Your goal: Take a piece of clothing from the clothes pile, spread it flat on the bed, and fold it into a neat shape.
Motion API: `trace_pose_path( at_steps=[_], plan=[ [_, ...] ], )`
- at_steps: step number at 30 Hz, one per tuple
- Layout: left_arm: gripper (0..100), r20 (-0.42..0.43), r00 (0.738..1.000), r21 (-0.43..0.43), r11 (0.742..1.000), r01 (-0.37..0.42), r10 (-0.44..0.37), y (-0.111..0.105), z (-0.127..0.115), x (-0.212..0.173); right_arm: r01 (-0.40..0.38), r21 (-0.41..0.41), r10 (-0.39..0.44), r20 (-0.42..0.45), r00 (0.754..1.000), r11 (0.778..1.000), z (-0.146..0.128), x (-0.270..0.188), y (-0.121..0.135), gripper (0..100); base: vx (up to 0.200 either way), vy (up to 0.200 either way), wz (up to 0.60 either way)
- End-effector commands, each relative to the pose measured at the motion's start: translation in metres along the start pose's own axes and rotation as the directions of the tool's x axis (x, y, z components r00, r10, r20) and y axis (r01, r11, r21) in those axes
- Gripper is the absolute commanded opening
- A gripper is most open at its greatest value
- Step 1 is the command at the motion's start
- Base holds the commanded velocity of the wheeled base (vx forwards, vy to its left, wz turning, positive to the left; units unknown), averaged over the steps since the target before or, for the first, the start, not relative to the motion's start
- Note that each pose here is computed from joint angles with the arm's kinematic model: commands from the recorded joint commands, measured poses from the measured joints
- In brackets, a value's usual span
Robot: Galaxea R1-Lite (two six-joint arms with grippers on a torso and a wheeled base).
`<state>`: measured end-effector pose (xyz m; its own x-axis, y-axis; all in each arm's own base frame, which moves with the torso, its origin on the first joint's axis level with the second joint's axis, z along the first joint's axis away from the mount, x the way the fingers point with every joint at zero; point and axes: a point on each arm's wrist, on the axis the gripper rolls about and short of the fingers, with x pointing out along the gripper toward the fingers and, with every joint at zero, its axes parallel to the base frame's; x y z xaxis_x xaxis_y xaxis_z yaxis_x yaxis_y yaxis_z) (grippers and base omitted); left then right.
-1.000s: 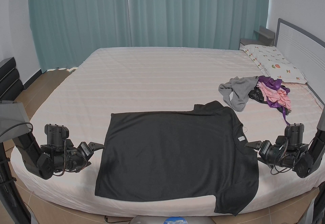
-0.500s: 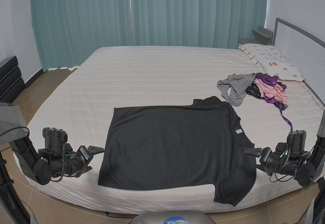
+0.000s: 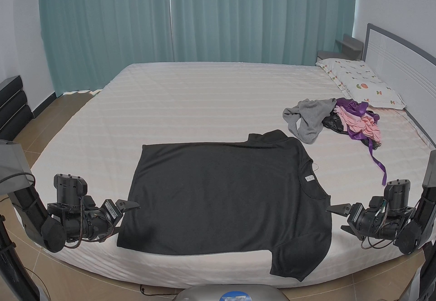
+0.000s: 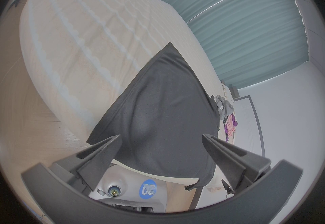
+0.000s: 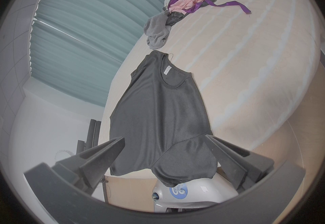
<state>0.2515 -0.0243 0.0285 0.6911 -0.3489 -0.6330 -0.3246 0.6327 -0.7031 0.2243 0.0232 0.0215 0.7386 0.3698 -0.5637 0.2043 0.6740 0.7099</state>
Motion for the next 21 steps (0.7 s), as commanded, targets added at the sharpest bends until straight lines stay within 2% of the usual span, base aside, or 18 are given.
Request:
trace_pose_path(
  at_steps=[1, 7, 12, 17, 21],
  plan=[
    [100, -0.021, 1.0, 0.005, 1.0, -0.018, 0.018, 0.009, -0.001, -0.002, 0.006, 0.004, -0.006, -0.013, 1.0, 1.0, -0.002, 0.001, -0.002, 100, 0.0, 0.0, 0.0],
    [100, -0.068, 0.994, 0.132, 0.989, -0.072, 0.081, 0.035, -0.003, -0.002, 0.015, 0.006, -0.015, -0.029, 0.999, 1.0, -0.004, 0.004, -0.004, 100, 0.0, 0.0, 0.0],
    [100, -0.087, 0.99, 0.143, 0.985, -0.099, 0.112, 0.044, -0.004, 0.003, 0.018, 0.006, -0.018, -0.032, 0.999, 1.0, -0.005, 0.005, -0.005, 100, 0.0, 0.0, 0.0],
    [100, -0.103, 0.985, 0.211, 0.971, -0.115, 0.139, 0.048, -0.007, 0.01, 0.018, 0.005, -0.018, -0.032, 0.999, 1.0, -0.005, 0.005, -0.005, 100, 0.0, 0.0, 0.0],
    [100, -0.107, 0.982, 0.224, 0.966, -0.126, 0.153, 0.049, -0.009, 0.015, 0.019, 0.003, -0.019, -0.031, 0.999, 1.0, -0.005, 0.005, -0.005, 100, 0.0, 0.0, 0.0]
  ],
)
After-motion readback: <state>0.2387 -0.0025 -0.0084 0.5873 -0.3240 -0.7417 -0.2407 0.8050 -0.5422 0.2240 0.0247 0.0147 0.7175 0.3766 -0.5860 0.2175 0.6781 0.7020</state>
